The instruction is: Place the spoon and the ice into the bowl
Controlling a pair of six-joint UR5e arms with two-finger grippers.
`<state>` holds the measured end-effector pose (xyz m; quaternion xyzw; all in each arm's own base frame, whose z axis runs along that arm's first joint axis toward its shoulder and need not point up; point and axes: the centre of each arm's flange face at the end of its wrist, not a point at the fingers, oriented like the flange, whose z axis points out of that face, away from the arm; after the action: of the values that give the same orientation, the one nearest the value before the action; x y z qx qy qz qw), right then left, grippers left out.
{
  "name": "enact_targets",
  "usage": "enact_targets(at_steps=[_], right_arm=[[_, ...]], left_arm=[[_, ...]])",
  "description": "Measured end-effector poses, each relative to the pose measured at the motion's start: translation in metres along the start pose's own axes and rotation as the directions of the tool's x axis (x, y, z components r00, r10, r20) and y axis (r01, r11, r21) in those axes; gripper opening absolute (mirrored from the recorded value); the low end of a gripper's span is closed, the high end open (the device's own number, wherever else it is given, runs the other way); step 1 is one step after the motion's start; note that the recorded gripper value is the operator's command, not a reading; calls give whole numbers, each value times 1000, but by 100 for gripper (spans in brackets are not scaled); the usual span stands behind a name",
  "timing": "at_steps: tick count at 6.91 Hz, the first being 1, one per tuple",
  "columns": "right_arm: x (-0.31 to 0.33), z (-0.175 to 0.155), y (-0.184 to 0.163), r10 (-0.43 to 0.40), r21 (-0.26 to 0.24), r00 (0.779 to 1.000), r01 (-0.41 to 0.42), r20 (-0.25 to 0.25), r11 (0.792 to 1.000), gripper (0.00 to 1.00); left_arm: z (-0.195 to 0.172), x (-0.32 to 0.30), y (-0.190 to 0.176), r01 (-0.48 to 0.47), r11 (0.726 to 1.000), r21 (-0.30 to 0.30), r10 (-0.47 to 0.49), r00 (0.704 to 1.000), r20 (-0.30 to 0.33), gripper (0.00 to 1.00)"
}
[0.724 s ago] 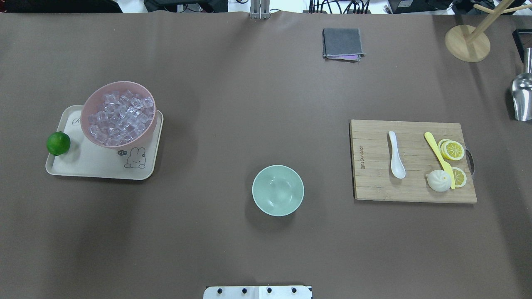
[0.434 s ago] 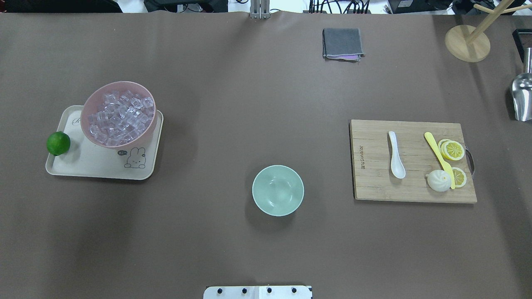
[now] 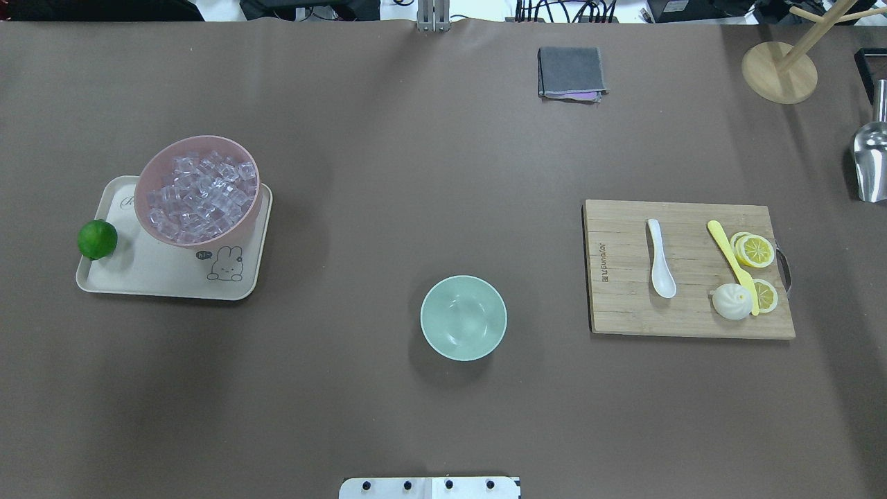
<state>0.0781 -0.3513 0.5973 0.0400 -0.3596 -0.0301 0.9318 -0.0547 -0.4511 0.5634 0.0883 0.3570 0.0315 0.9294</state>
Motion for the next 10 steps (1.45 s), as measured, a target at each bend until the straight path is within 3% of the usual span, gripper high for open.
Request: enact_targets(at_steps=[2, 5, 7, 10], right_arm=[[-6, -27, -6, -8, 65, 1000, 8, -12, 998, 100], [-36, -71, -38, -79, 171, 997, 75, 14, 982, 100], [-41, -81, -40, -95, 196, 995, 86, 38, 977, 100], [-37, -81, -45, -129, 235, 991, 120, 26, 965, 100]], left_arm=[[-13, 12, -7, -31, 999, 39, 31, 1000, -2, 99], [-31, 26, -18, -171, 963, 207, 172, 985, 11, 99], [-29, 24, -38, -210, 943, 256, 209, 977, 34, 99], [-38, 36, -76, -240, 920, 309, 241, 970, 37, 99]])
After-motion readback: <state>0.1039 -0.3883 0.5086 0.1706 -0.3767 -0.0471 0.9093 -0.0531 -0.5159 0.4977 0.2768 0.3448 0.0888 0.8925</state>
